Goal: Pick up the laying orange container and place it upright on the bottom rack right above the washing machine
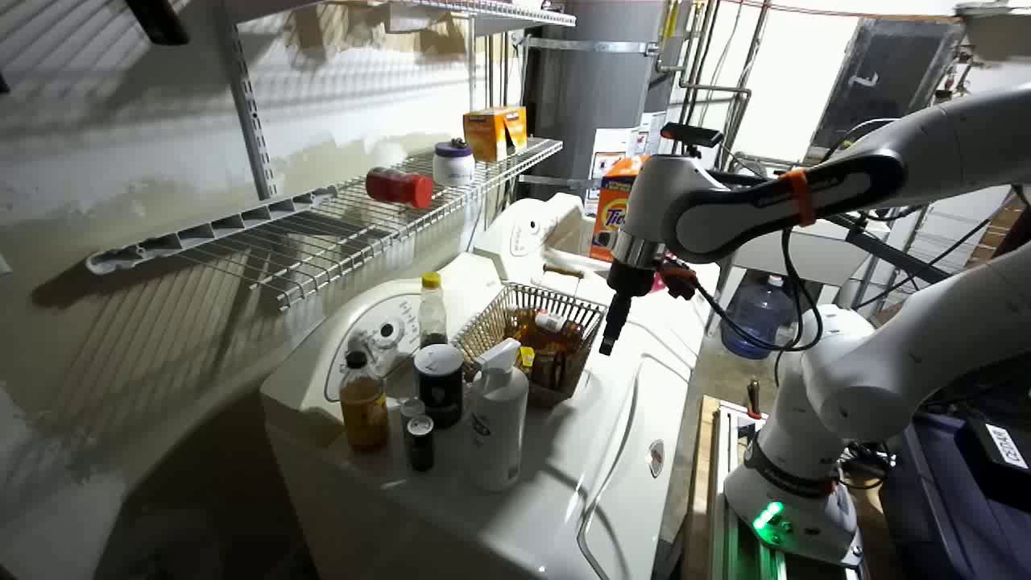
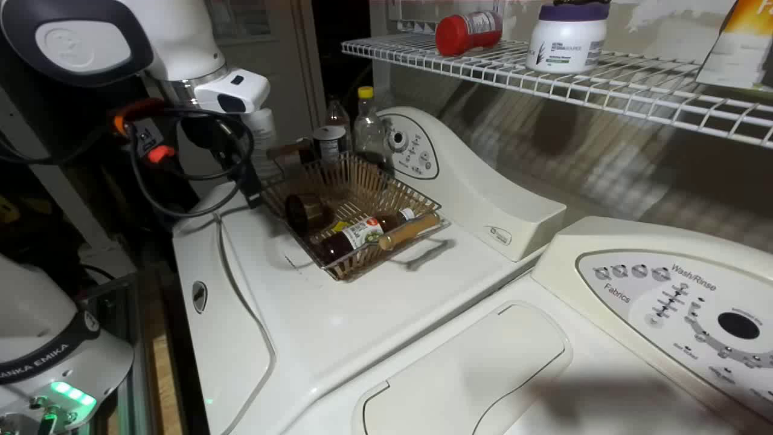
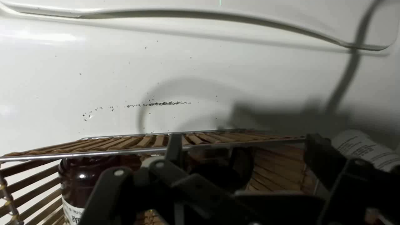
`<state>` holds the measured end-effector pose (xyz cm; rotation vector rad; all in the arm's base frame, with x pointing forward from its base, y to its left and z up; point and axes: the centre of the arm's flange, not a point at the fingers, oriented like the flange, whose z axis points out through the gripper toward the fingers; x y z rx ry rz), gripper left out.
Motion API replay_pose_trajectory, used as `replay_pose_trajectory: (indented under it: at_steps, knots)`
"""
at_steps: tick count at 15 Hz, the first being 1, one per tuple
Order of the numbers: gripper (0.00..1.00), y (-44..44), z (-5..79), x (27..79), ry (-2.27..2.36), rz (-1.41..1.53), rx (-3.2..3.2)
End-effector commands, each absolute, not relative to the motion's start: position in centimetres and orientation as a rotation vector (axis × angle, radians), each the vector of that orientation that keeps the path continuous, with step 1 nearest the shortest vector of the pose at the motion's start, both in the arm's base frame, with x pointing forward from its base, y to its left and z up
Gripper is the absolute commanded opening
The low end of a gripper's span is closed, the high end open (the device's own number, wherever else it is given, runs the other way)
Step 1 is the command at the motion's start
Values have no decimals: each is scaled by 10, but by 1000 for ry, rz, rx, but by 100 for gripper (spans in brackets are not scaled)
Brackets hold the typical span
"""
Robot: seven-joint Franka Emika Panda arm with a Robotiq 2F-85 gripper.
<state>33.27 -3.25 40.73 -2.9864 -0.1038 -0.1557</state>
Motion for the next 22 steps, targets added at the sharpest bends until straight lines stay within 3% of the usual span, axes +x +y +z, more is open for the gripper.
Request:
replay_pose_trajectory:
  at_steps: [1,9,14,22]
  knots:
    - [100,-32,405,332,-104,-147,-2986]
    - [100,-10,424,344,-301,-270,-3070]
    - [100,49,483,379,-622,-385,-3217]
    - [100,101,579,455,-1008,-831,-3270]
